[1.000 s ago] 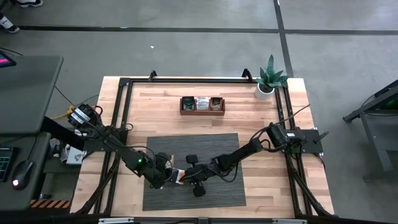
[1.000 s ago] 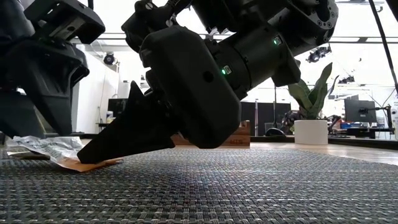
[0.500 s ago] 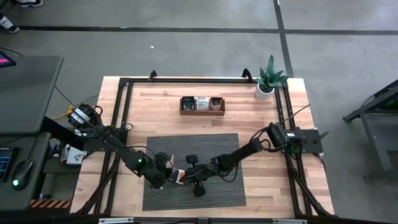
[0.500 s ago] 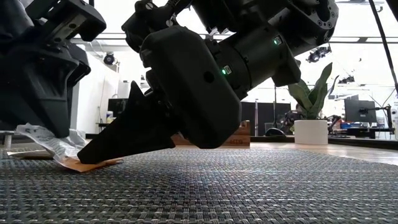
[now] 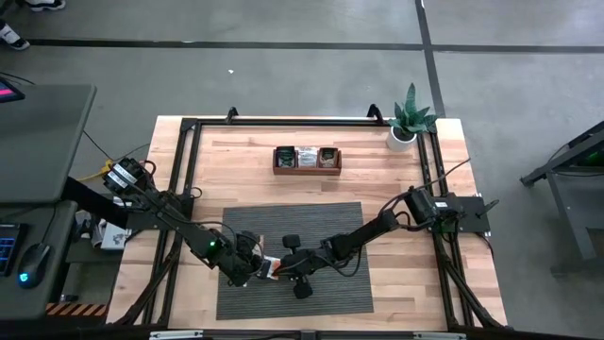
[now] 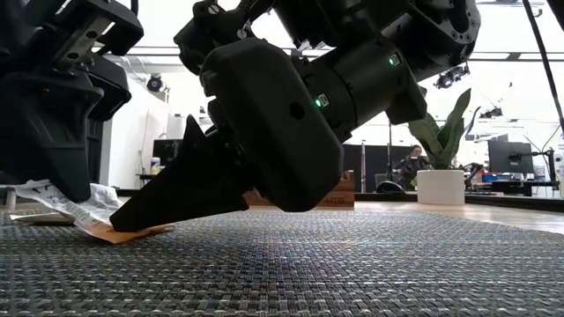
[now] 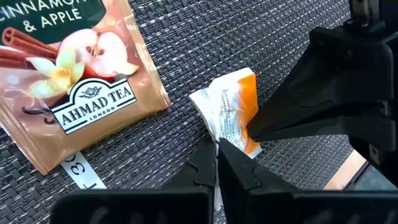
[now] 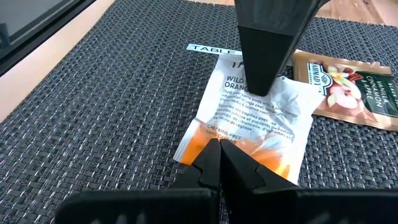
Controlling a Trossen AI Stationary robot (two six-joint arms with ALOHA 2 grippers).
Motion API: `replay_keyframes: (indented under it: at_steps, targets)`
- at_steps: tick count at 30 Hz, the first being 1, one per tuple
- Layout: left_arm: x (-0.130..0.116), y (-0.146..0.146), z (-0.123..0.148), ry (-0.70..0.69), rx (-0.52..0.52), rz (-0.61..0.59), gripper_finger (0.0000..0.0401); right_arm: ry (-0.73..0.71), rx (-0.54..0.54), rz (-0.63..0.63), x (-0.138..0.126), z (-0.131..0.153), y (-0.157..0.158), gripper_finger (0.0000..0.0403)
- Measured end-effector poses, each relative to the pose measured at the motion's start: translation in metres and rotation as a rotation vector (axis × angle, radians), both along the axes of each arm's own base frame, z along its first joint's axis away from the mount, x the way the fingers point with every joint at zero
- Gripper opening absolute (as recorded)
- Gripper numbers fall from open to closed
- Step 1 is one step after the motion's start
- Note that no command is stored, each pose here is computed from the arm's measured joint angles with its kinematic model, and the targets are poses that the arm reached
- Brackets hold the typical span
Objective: Pick & Place Tea
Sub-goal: Put the orange tea bag into the middle compartment of the wooden organizer
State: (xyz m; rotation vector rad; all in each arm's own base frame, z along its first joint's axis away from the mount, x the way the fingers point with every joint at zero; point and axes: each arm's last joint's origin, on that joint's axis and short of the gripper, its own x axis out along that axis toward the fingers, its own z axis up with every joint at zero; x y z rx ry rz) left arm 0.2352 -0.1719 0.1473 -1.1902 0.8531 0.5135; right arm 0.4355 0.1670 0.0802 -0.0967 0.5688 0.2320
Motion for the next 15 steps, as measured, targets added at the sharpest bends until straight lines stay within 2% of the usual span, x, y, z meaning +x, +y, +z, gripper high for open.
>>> replay_keyframes:
  at_steps: [7, 11, 15]
  targets:
    - [0.0, 0.0, 0.0, -0.004, 0.018, -0.004, 0.0001, -0.01, 0.003, 0.043, -0.004, 0.025, 0.001, 0.0001]
    - [0.0, 0.0, 0.0, -0.015, 0.042, -0.031, 0.0, -0.032, 0.008, 0.046, -0.009, 0.062, -0.001, 0.0001]
    - [0.003, -0.001, 0.005, -0.031, 0.09, -0.1, 0.0, 0.081, -0.044, 0.049, -0.024, 0.081, -0.002, 0.0001]
